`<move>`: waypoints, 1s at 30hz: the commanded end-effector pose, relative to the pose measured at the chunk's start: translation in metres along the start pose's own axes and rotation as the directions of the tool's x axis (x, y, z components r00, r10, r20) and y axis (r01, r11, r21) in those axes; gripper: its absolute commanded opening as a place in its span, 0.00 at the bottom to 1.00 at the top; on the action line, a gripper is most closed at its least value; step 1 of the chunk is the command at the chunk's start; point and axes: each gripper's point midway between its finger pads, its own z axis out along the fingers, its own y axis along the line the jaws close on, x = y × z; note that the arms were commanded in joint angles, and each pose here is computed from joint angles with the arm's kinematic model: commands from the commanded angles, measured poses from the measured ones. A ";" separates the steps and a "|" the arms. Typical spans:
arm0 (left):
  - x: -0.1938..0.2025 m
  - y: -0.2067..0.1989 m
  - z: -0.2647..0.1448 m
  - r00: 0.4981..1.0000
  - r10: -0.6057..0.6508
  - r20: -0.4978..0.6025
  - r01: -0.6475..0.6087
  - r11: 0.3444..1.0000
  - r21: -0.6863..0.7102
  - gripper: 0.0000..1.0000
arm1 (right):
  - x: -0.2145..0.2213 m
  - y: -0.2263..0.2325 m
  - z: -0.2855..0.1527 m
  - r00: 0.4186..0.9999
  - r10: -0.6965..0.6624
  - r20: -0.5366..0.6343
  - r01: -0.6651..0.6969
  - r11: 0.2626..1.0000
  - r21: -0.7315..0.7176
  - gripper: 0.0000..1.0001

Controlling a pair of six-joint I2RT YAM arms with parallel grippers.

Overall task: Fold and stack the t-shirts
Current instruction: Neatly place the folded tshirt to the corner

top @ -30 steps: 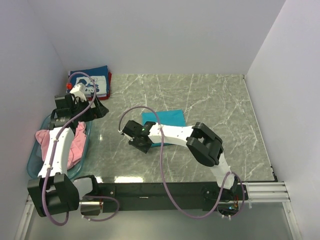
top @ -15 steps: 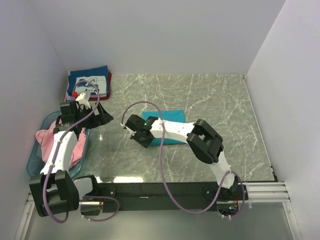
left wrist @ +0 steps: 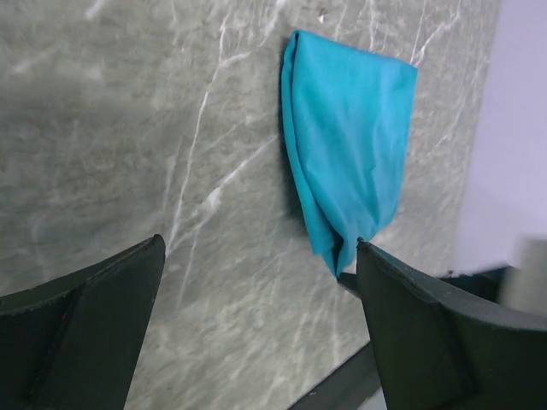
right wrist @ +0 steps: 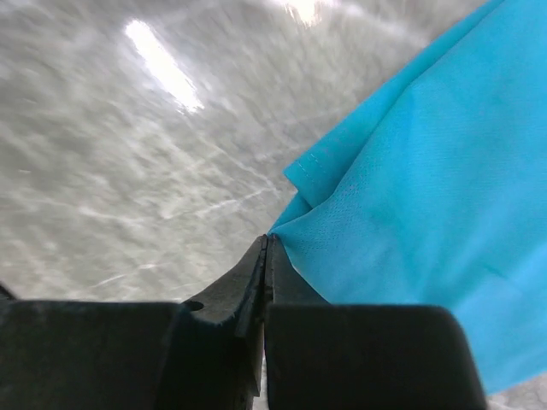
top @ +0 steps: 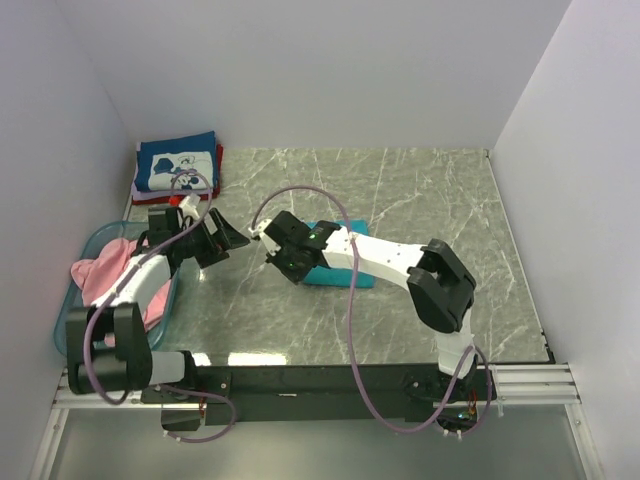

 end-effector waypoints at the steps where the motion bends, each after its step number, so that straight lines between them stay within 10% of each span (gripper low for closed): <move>1: -0.001 -0.010 0.014 0.994 -0.103 -0.020 0.105 0.992 0.076 0.99 | -0.029 0.003 -0.025 0.993 0.013 0.121 -0.010 1.000 -0.029 0.00; 19: 0.052 -0.002 0.102 0.921 -0.367 -0.134 0.360 0.930 -0.075 0.91 | -0.073 0.007 -0.021 0.981 0.042 0.187 -0.031 0.997 -0.064 0.00; 30: 0.052 0.009 0.141 0.898 -0.419 -0.135 0.410 0.908 -0.091 0.62 | -0.091 0.010 -0.012 0.972 0.078 0.223 -0.060 0.995 -0.083 0.00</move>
